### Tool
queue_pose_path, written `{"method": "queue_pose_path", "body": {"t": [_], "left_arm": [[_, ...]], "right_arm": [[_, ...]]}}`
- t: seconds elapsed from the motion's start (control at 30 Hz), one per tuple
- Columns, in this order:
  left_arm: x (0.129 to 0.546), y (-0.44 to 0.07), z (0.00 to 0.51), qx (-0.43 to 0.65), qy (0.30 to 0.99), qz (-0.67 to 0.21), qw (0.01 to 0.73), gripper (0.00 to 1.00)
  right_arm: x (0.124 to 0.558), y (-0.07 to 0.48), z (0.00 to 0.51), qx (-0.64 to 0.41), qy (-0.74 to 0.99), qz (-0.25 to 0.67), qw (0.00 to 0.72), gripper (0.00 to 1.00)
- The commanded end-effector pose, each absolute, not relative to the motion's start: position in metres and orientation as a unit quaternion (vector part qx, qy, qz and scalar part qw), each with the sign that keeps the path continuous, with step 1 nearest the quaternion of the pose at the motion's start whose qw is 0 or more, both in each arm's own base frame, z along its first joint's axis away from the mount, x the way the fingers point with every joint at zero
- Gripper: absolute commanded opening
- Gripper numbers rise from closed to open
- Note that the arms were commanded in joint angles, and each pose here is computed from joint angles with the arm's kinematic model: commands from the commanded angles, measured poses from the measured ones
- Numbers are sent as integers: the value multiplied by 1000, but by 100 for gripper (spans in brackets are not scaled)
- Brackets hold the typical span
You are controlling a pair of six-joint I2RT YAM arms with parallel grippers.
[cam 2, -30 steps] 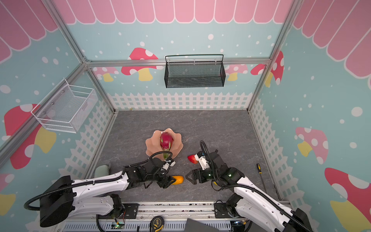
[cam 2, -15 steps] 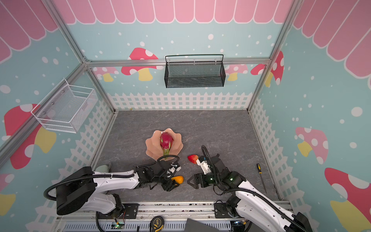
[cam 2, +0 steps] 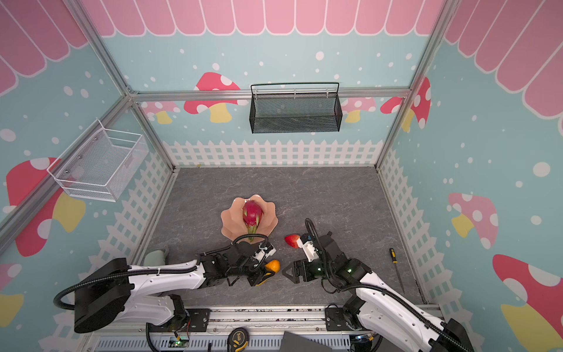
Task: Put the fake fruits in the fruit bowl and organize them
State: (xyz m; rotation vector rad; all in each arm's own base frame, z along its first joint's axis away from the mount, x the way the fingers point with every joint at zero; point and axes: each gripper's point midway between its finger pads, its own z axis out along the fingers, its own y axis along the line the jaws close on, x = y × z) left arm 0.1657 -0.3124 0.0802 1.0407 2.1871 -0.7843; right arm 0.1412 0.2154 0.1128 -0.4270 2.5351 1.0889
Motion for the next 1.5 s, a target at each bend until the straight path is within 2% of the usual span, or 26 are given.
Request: {"method": "queue_pose_path", "body": {"t": [0.0, 0.2, 0.37, 0.47, 0.6, 0.8, 0.97, 1.3, 1.47], "left_arm": [[180, -316, 114, 368, 799, -320, 352, 43], [223, -286, 168, 294, 793, -313, 432, 43], [283, -216, 196, 148, 819, -245, 498, 43], [311, -170, 200, 55, 835, -203, 508, 43], [336, -138, 189, -1, 853, -170, 493, 42], [373, -129, 161, -32, 879, -137, 456, 42], [393, -136, 141, -53, 882, -147, 445, 41], [407, -144, 98, -58, 900, -142, 407, 46], [410, -148, 89, -55, 905, -144, 397, 49]], "right_arm": [[157, 226, 132, -162, 880, 394, 210, 97], [179, 249, 162, -189, 847, 425, 259, 97], [209, 272, 195, -226, 822, 424, 304, 97], [225, 295, 210, -258, 807, 432, 307, 97], [241, 327, 224, -287, 783, 461, 304, 98], [255, 357, 220, -300, 776, 473, 289, 98], [248, 355, 203, -292, 788, 467, 275, 98], [242, 340, 186, -276, 808, 446, 271, 98], [252, 326, 161, -250, 850, 387, 256, 98]]}}
